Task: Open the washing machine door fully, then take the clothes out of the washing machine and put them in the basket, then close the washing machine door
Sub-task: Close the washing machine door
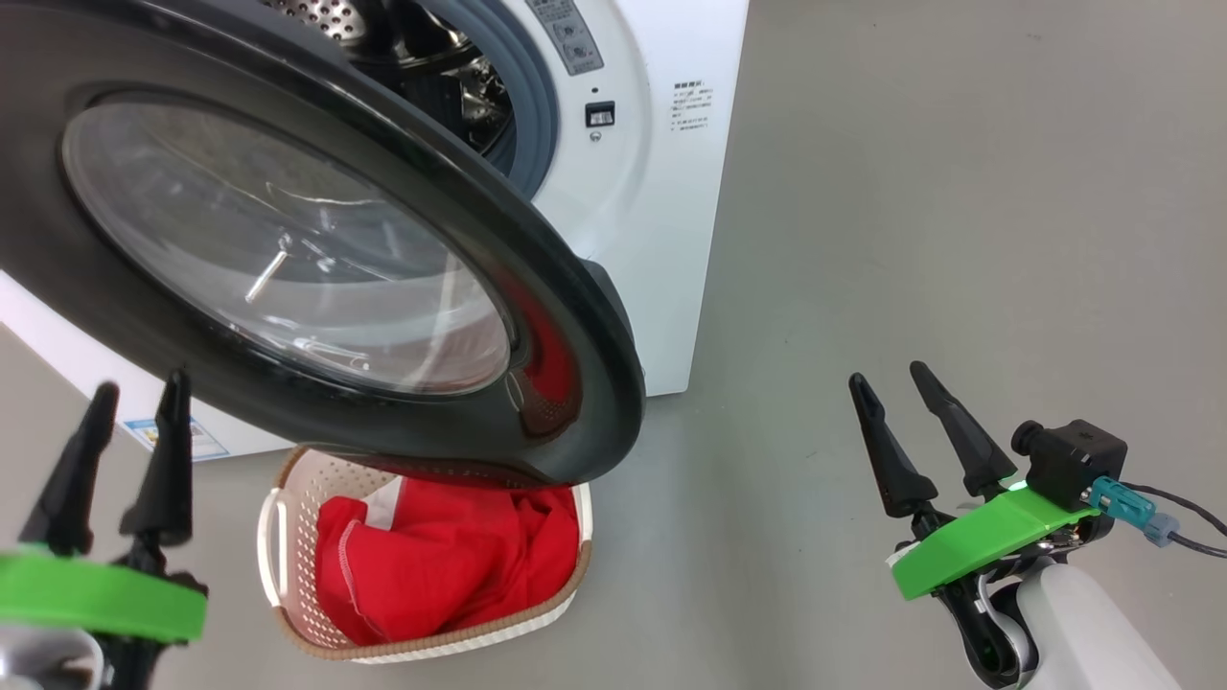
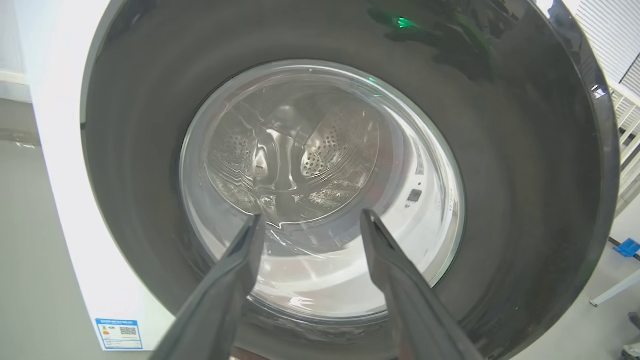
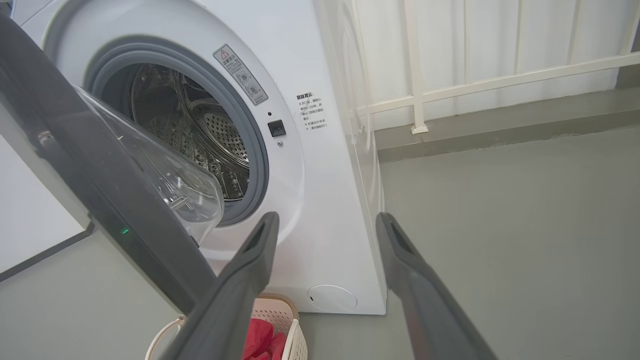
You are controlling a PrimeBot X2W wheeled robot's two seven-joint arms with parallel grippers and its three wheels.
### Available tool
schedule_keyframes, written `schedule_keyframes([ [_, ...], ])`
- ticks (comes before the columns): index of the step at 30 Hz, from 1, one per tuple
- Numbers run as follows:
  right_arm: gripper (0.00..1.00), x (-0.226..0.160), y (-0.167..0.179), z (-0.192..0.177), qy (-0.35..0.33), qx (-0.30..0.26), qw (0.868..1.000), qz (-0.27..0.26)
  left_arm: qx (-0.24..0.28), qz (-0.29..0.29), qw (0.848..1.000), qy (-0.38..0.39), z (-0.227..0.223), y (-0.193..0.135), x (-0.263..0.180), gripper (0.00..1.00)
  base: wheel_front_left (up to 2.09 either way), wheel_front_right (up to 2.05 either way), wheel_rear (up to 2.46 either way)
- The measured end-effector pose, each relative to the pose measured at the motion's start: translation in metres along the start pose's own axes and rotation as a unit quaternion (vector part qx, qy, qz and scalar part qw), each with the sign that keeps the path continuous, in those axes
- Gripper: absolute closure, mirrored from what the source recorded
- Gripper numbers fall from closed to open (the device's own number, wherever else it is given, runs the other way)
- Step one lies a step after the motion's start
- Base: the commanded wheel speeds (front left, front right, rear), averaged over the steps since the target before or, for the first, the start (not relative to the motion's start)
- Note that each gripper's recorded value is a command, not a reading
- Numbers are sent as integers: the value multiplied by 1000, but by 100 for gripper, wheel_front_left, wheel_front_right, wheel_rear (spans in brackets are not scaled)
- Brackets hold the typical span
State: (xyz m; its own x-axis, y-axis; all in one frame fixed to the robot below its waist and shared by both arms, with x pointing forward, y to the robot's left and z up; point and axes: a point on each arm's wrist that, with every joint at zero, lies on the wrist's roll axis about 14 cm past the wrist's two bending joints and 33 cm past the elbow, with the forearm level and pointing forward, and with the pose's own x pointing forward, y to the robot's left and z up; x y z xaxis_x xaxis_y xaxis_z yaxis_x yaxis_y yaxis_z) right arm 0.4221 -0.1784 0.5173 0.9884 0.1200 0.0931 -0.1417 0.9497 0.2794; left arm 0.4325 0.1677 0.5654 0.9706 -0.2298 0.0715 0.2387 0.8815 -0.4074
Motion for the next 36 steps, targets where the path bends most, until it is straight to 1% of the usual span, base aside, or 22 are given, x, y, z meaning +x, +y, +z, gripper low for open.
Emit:
schedule_keyframes([
  [5, 0, 1, 2, -1, 2, -1, 1000, 4, 22, 19, 1000, -11, -14, 8, -13, 0, 0, 0, 0],
  [10, 0, 2, 4, -1, 3, -4, 1000, 9, 50, 29, 998, -20, -24, 12, -22, 0, 0, 0, 0],
  [14, 0, 1, 5, 1, 1, -6, 1000, 12, 62, 35, 997, -28, -30, 13, -29, 0, 0, 0, 0],
  [21, 0, 3, 9, 3, -1, -8, 1000, 18, 61, 53, 996, -26, -45, 17, -40, 0, 0, 0, 0],
  [28, 0, 3, 10, 2, 0, -8, 1000, 20, 74, 57, 995, -20, -52, 18, -42, 0, 0, 0, 0],
  [36, 0, 4, 11, 2, 0, -9, 1000, 23, 67, 65, 995, -23, -56, 17, -44, 0, 0, 0, 0],
])
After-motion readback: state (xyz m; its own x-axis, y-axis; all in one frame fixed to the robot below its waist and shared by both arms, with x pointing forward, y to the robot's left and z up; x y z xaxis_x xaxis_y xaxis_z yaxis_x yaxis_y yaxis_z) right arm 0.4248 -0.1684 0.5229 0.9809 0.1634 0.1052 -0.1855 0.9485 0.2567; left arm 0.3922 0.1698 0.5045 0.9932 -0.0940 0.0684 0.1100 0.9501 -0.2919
